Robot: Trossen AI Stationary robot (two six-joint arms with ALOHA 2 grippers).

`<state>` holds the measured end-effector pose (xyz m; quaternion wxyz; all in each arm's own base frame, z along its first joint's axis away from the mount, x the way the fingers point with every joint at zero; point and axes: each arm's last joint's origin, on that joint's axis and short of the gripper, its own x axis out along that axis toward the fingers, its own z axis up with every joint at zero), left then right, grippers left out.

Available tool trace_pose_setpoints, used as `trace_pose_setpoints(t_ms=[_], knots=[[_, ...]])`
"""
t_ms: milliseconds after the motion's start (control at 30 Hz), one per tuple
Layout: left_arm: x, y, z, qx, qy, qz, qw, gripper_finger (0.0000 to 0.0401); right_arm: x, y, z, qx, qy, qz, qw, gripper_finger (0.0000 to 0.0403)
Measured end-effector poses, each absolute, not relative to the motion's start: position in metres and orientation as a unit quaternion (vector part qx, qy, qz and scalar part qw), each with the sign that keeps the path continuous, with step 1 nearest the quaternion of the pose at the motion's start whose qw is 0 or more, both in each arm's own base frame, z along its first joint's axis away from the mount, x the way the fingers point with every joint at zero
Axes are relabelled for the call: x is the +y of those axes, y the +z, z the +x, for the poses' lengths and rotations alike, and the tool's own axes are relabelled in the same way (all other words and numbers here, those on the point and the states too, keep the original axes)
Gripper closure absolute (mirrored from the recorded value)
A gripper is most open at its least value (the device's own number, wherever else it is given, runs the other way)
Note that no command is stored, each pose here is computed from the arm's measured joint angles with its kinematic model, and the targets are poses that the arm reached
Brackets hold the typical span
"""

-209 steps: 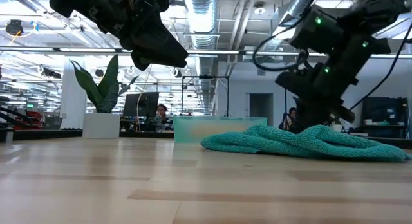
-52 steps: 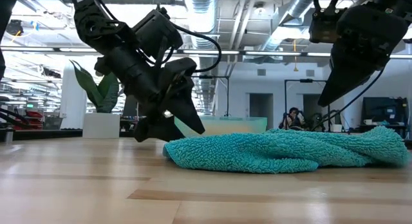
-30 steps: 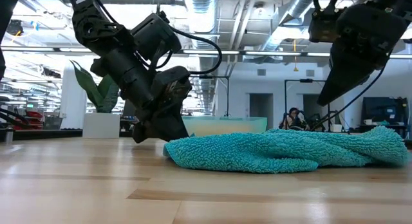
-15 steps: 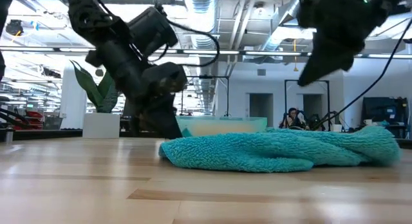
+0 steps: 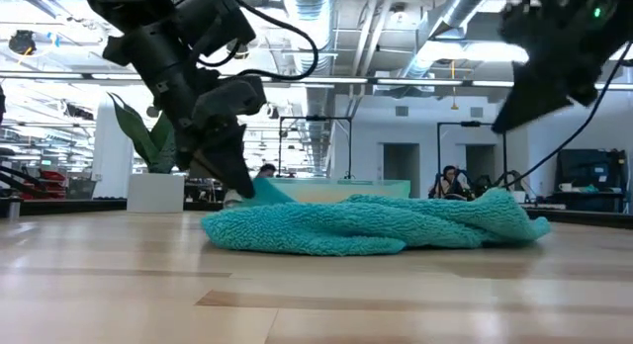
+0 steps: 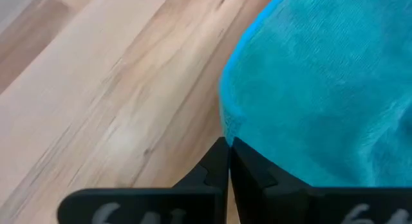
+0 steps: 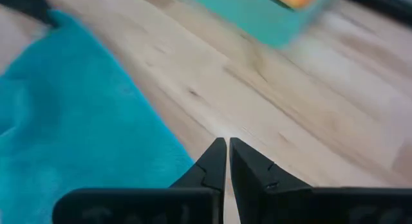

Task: Roll microfiber towels into tight, uniform cylinder then place into a basket
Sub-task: Roll the blue microfiber cloth

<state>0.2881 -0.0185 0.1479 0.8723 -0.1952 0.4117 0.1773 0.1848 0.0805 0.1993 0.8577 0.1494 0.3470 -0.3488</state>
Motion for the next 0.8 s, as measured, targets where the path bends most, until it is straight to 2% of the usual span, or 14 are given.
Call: trace_pose_setpoints(t_ms=[200, 333, 500, 800], knots=[[-0.017, 0.148, 0.288, 0.410, 0.190, -0.190, 0.872, 0.0401, 0.067, 0.179, 0.177, 0.375, -0.381, 0.227, 0.814, 0.0360], [-0.017, 0.147, 0.288, 0.410, 0.191, -0.190, 0.871, 0.0401, 0.062, 0.168, 0.183, 0.377, -0.369, 0.279, 0.803, 0.0360], [-0.017, 0.147, 0.288, 0.410, 0.190, -0.190, 0.871, 0.0401, 0.058, 0.161, 0.192, 0.365, -0.326, 0.278, 0.827, 0.0353], [-0.017, 0.147, 0.288, 0.410, 0.190, -0.191, 0.871, 0.0401, 0.054, 0.162, 0.198, 0.357, -0.299, 0.248, 0.849, 0.0318]])
